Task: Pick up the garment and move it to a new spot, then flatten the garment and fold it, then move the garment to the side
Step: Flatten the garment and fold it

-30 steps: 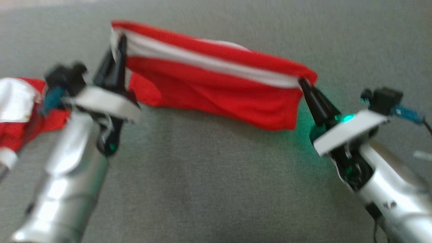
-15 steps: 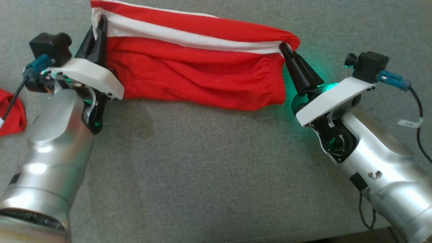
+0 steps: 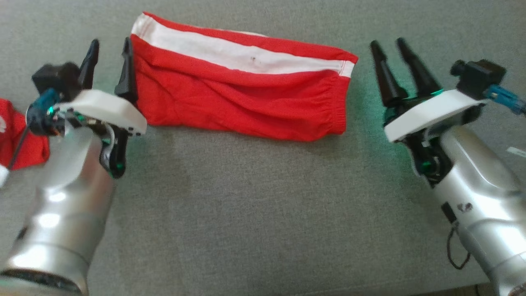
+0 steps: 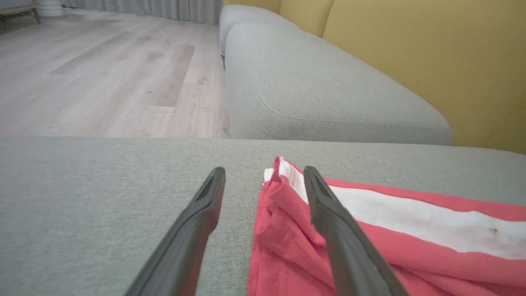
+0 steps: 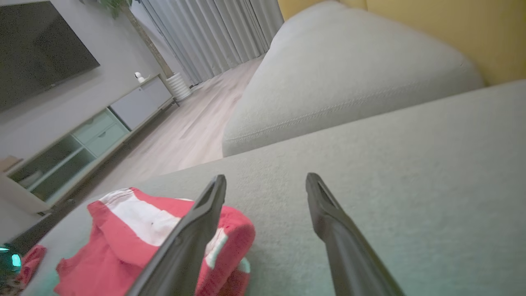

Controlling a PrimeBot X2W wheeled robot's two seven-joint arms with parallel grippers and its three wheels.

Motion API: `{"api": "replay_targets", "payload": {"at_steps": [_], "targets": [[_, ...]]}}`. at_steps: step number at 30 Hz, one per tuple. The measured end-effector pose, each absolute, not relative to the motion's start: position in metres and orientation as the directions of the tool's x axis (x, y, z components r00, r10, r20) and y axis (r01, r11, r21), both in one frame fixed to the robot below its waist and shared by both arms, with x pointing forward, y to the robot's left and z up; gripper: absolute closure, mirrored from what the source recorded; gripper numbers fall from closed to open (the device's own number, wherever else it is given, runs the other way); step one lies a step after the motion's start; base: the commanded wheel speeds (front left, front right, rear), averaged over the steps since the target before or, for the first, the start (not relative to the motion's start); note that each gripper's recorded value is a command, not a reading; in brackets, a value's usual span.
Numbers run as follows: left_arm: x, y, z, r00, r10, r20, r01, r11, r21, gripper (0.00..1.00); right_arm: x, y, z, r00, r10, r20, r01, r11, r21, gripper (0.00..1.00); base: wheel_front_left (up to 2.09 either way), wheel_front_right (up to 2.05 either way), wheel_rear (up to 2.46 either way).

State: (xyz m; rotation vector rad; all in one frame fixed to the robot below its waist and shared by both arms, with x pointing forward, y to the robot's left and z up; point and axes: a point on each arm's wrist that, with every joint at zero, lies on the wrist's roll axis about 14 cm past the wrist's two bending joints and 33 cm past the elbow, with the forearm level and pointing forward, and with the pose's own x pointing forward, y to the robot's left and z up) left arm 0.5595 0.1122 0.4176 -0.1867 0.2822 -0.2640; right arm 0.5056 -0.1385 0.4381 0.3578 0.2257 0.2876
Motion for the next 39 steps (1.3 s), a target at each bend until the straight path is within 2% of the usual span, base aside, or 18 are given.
{"api": "replay_targets", "payload": {"at_steps": [4, 10, 20, 26, 33, 38, 39], "targets": [[0.545, 0.119, 0.432, 0.953, -0.228, -0.198, 0.192, 0.963, -0.187, 0.00, 0.501, -0.165, 0.454, 0.968, 0.226, -0.109, -0.193, 0.949, 0.251, 0.00, 0.00, 0.00, 0.00], [0.502, 0.121, 0.436, 0.972, -0.169, -0.164, 0.146, 0.979, -0.144, 0.00, 0.462, -0.176, 0.450, 0.984, 0.145, -0.104, -0.130, 0.982, 0.139, 0.00, 0.00, 0.00, 0.00], [0.428, 0.142, 0.428, 0.984, -0.051, -0.172, 0.020, 0.984, -0.176, 0.00, 0.414, -0.181, 0.440, 0.987, 0.083, -0.135, -0.075, 0.995, 0.064, 0.00, 0.00, 0.00, 0.00], [0.402, 0.151, 0.419, 0.979, -0.032, -0.200, -0.003, 0.985, -0.173, 0.00, 0.396, -0.182, 0.430, 0.984, 0.069, -0.167, -0.059, 0.996, 0.060, 0.00, 0.00, 0.00, 0.00], [0.415, 0.141, 0.417, 0.977, -0.087, -0.196, 0.051, 0.982, -0.183, 0.00, 0.396, -0.178, 0.425, 0.981, 0.075, -0.179, -0.064, 0.996, 0.068, 0.00, 0.00, 0.00, 0.00], [0.459, 0.126, 0.430, 0.980, -0.133, -0.151, 0.102, 0.976, -0.193, 0.00, 0.407, -0.176, 0.420, 0.979, 0.082, -0.187, -0.070, 0.995, 0.066, 0.00, 0.00, 0.00, 0.00], [0.485, 0.116, 0.440, 0.980, -0.154, -0.124, 0.128, 0.972, -0.197, 0.00, 0.414, -0.177, 0.419, 0.979, 0.080, -0.186, -0.070, 0.996, 0.064, 0.00, 0.00, 0.00, 0.00]]}}
